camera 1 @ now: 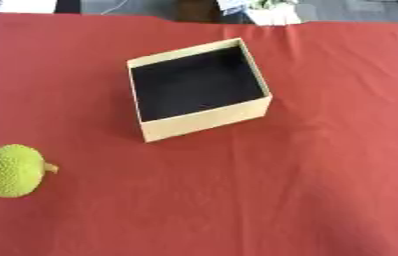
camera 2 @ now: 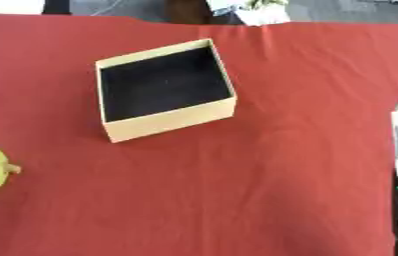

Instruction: Pick up objects on the table and place them in the box.

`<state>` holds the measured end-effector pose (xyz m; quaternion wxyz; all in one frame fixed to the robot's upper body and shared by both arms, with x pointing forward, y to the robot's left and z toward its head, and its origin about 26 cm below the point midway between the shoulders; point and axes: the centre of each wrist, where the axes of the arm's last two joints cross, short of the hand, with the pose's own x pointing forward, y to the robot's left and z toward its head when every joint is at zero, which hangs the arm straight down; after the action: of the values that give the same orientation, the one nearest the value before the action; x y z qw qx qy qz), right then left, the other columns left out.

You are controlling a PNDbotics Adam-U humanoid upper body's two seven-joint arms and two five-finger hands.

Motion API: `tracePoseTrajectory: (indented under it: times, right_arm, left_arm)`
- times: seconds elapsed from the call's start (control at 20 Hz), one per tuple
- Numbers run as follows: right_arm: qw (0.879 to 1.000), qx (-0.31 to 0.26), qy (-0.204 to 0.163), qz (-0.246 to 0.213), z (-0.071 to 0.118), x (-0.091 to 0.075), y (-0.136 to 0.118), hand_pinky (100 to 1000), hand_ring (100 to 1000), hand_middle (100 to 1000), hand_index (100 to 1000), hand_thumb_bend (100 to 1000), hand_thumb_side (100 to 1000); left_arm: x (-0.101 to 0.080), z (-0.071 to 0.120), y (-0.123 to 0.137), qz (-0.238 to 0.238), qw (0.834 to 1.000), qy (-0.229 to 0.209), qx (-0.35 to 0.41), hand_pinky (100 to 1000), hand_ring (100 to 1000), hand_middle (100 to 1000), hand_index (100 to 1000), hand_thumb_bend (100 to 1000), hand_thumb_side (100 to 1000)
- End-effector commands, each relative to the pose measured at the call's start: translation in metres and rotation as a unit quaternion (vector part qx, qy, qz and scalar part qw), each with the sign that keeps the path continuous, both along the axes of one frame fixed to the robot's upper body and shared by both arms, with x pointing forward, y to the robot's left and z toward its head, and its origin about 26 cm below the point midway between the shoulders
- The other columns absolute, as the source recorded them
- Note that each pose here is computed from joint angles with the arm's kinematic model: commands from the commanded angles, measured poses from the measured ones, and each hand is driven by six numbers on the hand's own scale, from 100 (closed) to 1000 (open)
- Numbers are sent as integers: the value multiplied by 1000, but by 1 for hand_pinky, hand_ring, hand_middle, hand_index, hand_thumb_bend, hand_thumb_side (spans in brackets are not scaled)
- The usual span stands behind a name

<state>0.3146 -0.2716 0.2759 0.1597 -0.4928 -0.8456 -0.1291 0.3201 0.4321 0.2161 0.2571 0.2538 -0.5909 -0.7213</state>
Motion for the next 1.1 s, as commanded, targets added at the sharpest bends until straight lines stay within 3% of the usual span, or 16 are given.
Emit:
tracePoseTrajectory:
  times: [0.05,0.1,0.15,0.2,0.3,0.55,0.65,0.7,0.8,0.9,1.1]
  right_arm:
    - [1000,-3,-17,4,7,-4,1,727,873,539,514,100,593]
    - [1000,-3,-17,5,7,-4,1,727,874,539,514,100,593]
    - [1000,-3,-17,5,7,-4,1,727,875,539,514,100,593]
    - [1000,-2,-16,6,7,-4,1,727,875,539,514,100,598]
    - [1000,-1,-16,6,6,-4,1,727,875,539,514,100,593]
    - [1000,2,-17,6,6,-4,1,727,876,539,514,100,593]
    - [1000,1,-17,6,6,-4,1,727,875,538,514,100,593]
    - [1000,1,-17,6,6,-4,1,728,875,538,514,100,593]
    - [1000,1,-16,5,6,-4,0,728,875,538,514,100,592]
    - [1000,1,-14,5,5,-5,0,728,876,538,514,100,592]
    - [1000,2,-13,7,4,-4,0,728,875,537,513,100,591]
  left_arm:
    - [1,10,1,-7,1000,-24,15,393,416,392,588,430,100]
    - [1,9,1,-7,999,-28,15,388,413,389,585,428,100]
    - [2,9,0,-9,999,-38,7,275,303,278,459,387,100]
    - [3,9,-1,-10,999,-47,1,275,303,278,459,387,100]
    - [4,5,-1,-9,999,-54,-5,237,263,233,409,295,100]
    - [5,-1,0,-4,999,-50,-17,223,238,205,380,306,100]
    - [5,1,-2,-9,999,-48,-18,279,285,264,442,336,100]
    - [4,3,-2,-12,999,-46,-16,421,415,394,584,415,100]
    - [2,11,-5,-19,999,-50,-3,580,594,578,806,524,100]
    - [0,24,-9,-20,997,-71,12,692,723,710,882,565,104]
    - [-4,34,-16,-4,993,-112,26,743,782,765,905,584,137]
